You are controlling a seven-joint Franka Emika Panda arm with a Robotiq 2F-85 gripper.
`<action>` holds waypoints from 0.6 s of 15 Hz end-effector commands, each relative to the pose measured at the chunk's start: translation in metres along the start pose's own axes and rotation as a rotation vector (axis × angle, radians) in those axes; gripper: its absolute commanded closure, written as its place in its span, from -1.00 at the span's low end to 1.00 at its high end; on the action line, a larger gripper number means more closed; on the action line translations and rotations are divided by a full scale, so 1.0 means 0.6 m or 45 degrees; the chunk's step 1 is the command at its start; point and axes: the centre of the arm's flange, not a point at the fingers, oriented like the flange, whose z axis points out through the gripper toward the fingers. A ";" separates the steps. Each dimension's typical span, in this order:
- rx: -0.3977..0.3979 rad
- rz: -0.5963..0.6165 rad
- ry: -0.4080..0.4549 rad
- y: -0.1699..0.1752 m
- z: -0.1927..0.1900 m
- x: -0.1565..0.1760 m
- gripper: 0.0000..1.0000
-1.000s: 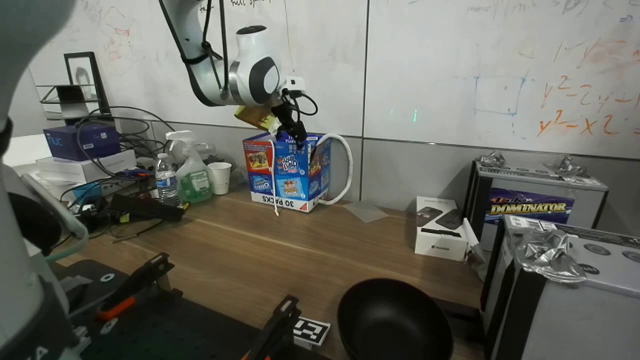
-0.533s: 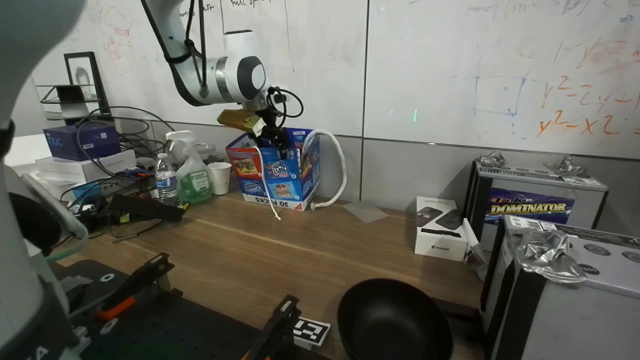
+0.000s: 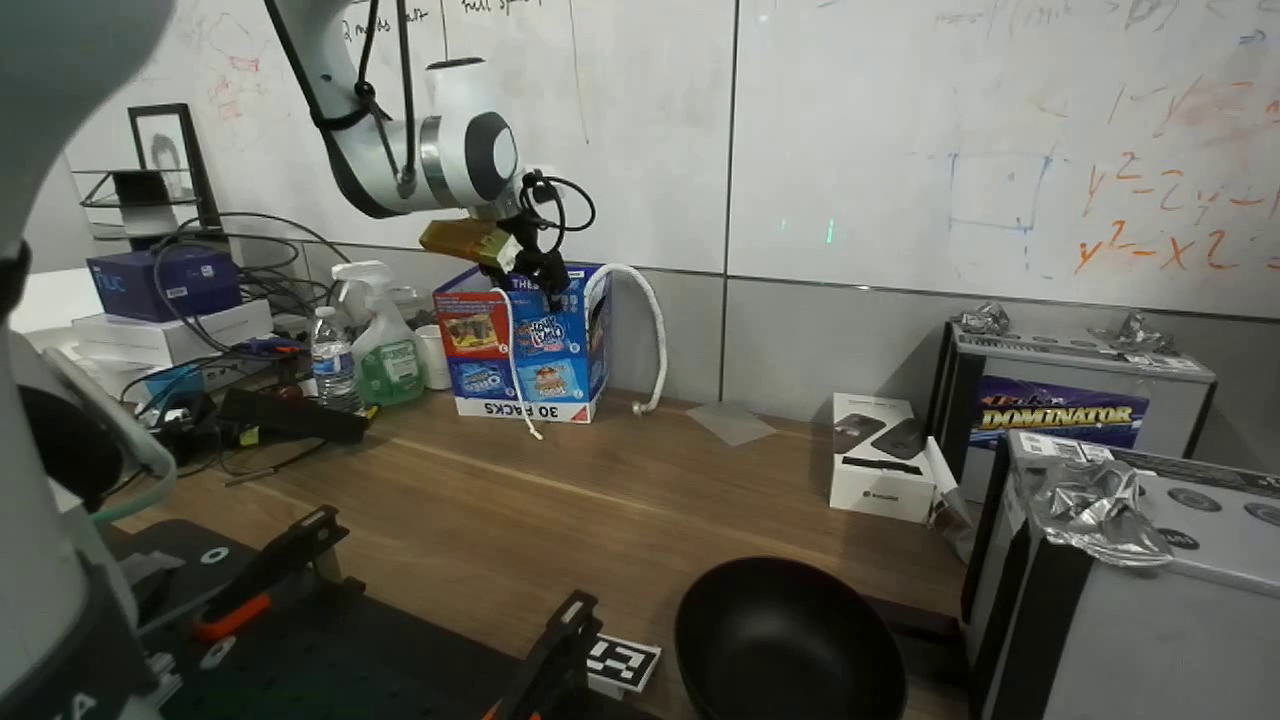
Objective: Put the strings in the blue box
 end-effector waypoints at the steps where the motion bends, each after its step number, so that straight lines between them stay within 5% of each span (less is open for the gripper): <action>1: 0.005 -0.007 0.063 -0.003 -0.021 -0.009 -1.00; 9: 0.020 -0.027 0.233 -0.002 -0.062 -0.003 -1.00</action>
